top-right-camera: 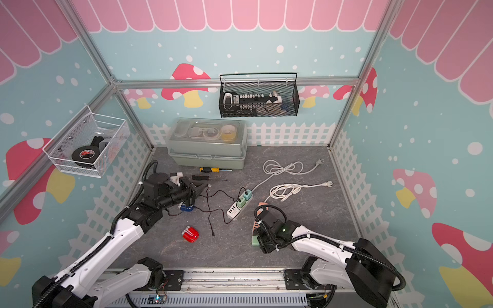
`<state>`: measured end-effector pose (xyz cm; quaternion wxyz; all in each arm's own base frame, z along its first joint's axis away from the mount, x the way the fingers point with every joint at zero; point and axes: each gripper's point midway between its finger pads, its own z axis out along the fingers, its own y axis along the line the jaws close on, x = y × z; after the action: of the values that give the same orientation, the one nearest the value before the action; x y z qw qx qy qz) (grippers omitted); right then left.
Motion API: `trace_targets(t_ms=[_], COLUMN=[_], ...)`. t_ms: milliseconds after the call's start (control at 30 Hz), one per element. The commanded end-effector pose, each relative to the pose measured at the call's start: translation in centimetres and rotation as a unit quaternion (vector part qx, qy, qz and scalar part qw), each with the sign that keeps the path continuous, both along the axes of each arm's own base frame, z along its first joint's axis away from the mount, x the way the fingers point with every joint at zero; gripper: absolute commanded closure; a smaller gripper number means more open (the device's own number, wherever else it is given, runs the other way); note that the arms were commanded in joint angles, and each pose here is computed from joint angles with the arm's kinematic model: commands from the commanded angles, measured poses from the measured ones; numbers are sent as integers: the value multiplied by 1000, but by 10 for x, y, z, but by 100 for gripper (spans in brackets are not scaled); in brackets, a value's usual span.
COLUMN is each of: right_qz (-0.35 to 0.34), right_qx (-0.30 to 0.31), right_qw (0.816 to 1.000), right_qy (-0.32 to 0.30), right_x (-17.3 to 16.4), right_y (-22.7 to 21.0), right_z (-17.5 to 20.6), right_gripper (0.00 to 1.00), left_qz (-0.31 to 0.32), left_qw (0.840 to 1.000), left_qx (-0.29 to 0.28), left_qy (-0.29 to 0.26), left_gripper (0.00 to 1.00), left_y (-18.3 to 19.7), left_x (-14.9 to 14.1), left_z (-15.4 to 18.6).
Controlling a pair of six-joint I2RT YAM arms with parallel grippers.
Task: Charge the electric shaver
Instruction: Pick up the plug from the center of the board.
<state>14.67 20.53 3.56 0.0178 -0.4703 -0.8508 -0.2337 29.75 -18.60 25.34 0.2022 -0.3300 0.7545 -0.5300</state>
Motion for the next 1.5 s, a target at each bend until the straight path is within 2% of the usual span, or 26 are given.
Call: trace_targets(t_ms=[0, 400, 533, 600, 800, 967, 1067, 1467], right_qz=[-182, -179, -196, -201, -207, -169, -170, -181], right_qx=[14, -28, -47, -57, -92, -106, -106, -117], right_qw=[981, 979, 975, 972, 967, 969, 969, 964], right_qy=[67, 88, 98, 107, 117, 144, 146, 153], right_x=[1, 3, 3, 0, 0, -2, -2, -1], right_y=[-12, -13, -16, -20, -25, -12, -11, -11], right_z=[-8, -6, -7, -6, 0, -6, -8, -26], right_gripper=[41, 36, 51, 52, 50, 43, 41, 46], left_qz=[3, 7, 8, 9, 13, 18, 19, 23], left_qw=[1000, 1000, 1000, 1000, 1000, 1000, 1000, 1000], left_qx=[2, 6, 6, 6, 8, 6, 5, 3], left_qy=[-17, -12, -10, -10, -9, -10, -10, -6], left_gripper=[100, 100, 100, 100, 100, 100, 100, 100], left_y=[3, 4, 5, 5, 8, 11, 12, 14], left_x=[-2, -2, -2, -3, -5, -5, -5, -6], left_z=[13, 10, 8, 9, 9, 10, 11, 11])
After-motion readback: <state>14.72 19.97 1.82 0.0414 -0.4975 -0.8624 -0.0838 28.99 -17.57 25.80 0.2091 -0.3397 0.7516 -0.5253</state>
